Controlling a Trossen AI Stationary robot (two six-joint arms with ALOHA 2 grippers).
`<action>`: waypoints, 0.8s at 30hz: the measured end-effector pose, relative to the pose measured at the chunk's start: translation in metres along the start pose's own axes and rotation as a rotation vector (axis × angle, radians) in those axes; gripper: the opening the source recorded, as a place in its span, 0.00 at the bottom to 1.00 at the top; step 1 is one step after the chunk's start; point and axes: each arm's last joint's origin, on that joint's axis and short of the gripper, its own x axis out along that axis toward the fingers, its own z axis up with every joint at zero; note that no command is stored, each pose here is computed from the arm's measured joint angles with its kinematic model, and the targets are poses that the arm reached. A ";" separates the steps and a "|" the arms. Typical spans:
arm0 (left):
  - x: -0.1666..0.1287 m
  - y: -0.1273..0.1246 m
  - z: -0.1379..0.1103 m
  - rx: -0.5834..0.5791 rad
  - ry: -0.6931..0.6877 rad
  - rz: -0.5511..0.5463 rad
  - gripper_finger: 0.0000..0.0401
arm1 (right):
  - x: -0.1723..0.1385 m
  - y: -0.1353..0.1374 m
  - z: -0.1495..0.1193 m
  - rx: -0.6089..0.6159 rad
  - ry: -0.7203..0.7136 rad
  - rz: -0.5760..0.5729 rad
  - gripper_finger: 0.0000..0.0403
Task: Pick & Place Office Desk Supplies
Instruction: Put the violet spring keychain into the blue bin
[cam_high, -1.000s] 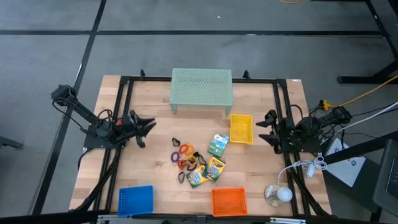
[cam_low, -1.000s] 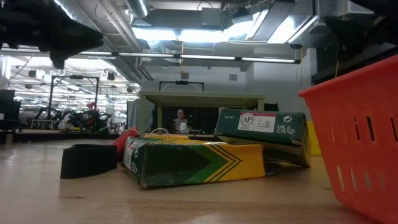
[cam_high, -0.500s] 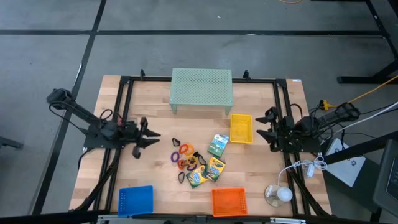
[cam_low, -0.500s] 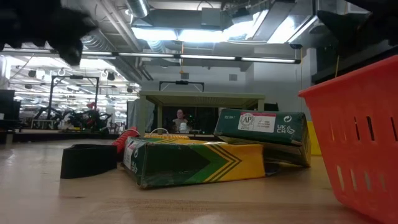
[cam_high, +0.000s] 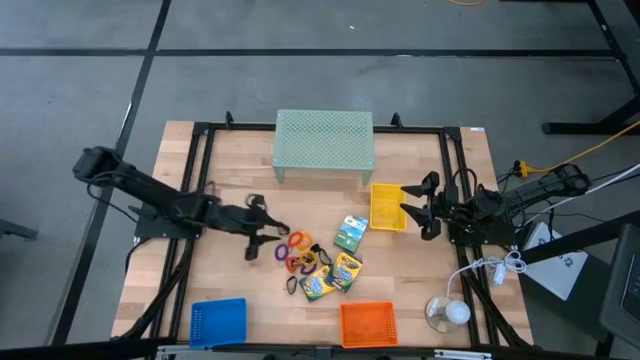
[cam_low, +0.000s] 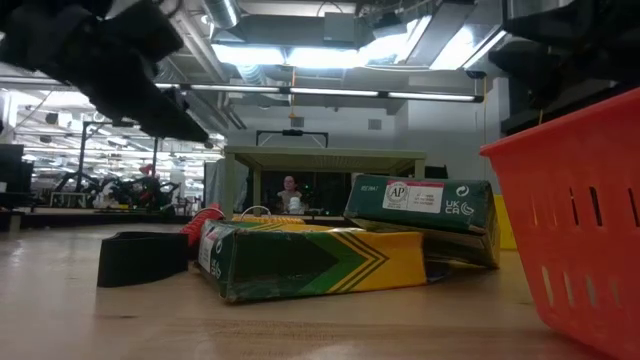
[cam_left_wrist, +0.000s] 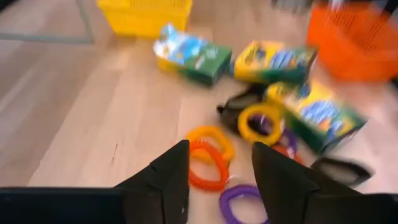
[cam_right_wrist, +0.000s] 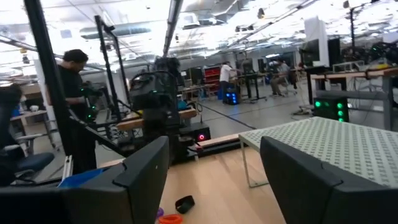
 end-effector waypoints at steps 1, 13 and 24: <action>0.005 -0.001 0.001 0.013 0.055 0.008 0.44 | 0.000 0.000 0.000 0.002 0.000 -0.001 0.63; 0.048 -0.036 -0.016 -0.052 0.394 -0.106 0.45 | 0.000 0.000 0.000 0.025 -0.001 0.000 0.63; 0.063 -0.033 -0.024 -0.078 0.418 0.026 0.45 | 0.000 0.000 0.000 0.025 -0.001 0.000 0.63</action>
